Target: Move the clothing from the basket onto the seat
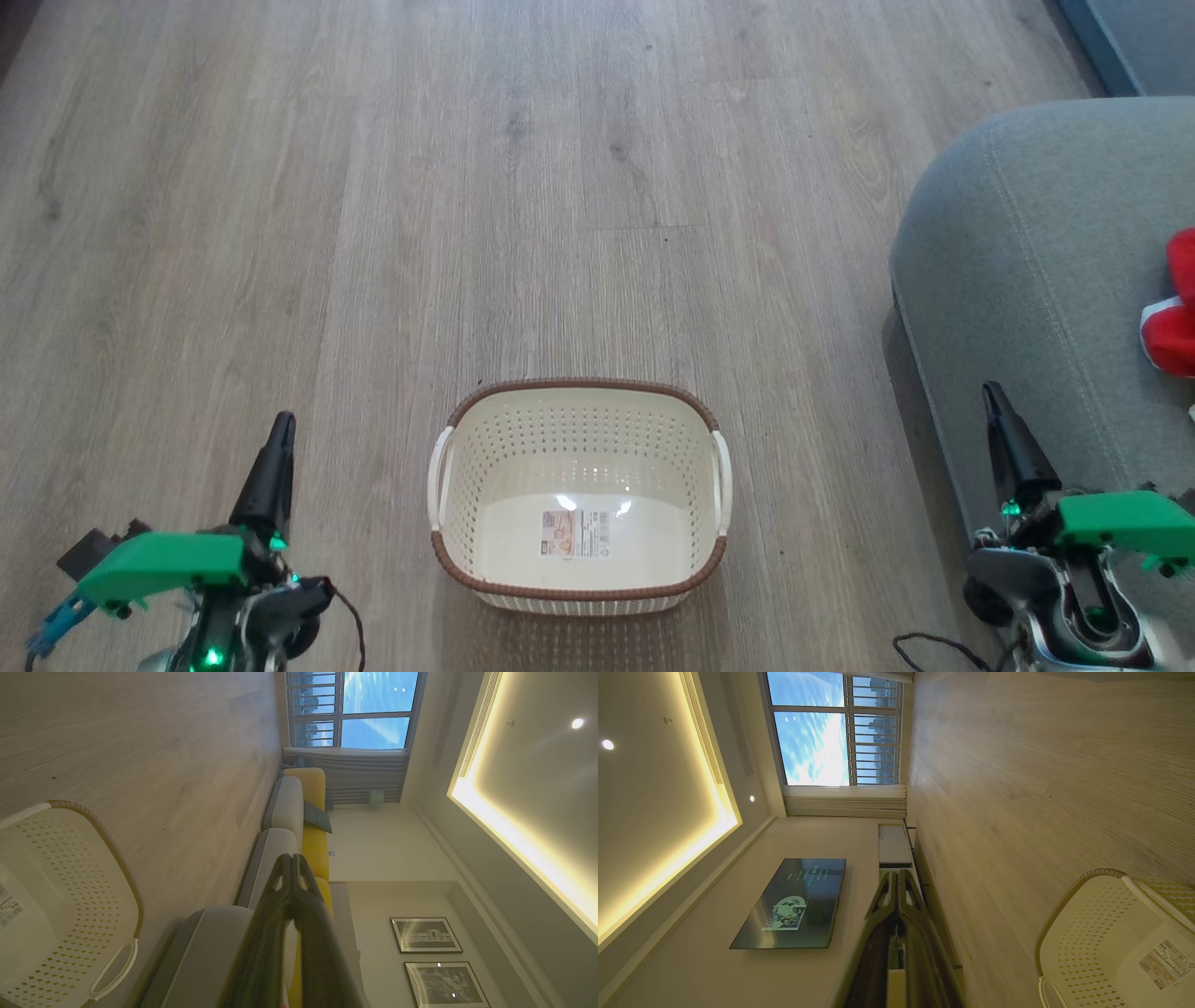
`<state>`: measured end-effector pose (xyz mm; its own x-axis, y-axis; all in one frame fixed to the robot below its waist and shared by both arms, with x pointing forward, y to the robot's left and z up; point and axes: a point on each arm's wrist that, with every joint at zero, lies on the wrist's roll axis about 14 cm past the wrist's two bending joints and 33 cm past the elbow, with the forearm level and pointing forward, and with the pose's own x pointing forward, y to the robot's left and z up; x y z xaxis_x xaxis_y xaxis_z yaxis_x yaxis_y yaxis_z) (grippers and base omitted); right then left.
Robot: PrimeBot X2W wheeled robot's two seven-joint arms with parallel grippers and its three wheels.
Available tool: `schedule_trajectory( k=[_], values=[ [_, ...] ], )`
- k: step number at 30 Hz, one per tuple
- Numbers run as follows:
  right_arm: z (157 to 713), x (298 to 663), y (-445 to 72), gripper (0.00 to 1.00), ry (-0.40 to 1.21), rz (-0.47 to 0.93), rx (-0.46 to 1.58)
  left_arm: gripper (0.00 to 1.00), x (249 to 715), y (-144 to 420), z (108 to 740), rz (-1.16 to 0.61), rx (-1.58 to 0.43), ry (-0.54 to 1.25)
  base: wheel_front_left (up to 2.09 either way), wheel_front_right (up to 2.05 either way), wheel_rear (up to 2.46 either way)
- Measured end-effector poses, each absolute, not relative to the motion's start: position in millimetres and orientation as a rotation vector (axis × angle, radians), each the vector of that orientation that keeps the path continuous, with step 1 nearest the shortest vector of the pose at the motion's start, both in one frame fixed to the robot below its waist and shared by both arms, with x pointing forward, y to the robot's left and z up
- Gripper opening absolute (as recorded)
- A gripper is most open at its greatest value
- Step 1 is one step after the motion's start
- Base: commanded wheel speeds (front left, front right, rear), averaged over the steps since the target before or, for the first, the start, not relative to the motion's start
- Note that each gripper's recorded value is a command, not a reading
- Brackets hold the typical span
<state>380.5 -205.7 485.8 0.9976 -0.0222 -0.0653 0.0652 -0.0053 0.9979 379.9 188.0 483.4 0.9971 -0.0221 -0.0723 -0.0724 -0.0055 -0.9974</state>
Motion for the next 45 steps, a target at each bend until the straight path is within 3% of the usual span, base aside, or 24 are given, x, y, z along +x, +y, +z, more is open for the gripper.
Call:
schedule_trajectory(
  k=[45],
  values=[
    [485.8, 380.5, -205.6, 0.0, 0.034, -0.069, 1.575, 0.0, 379.9, 188.0, 483.4, 0.04, -1.576, 0.074, 0.0, 0.0, 0.0]
  ],
)
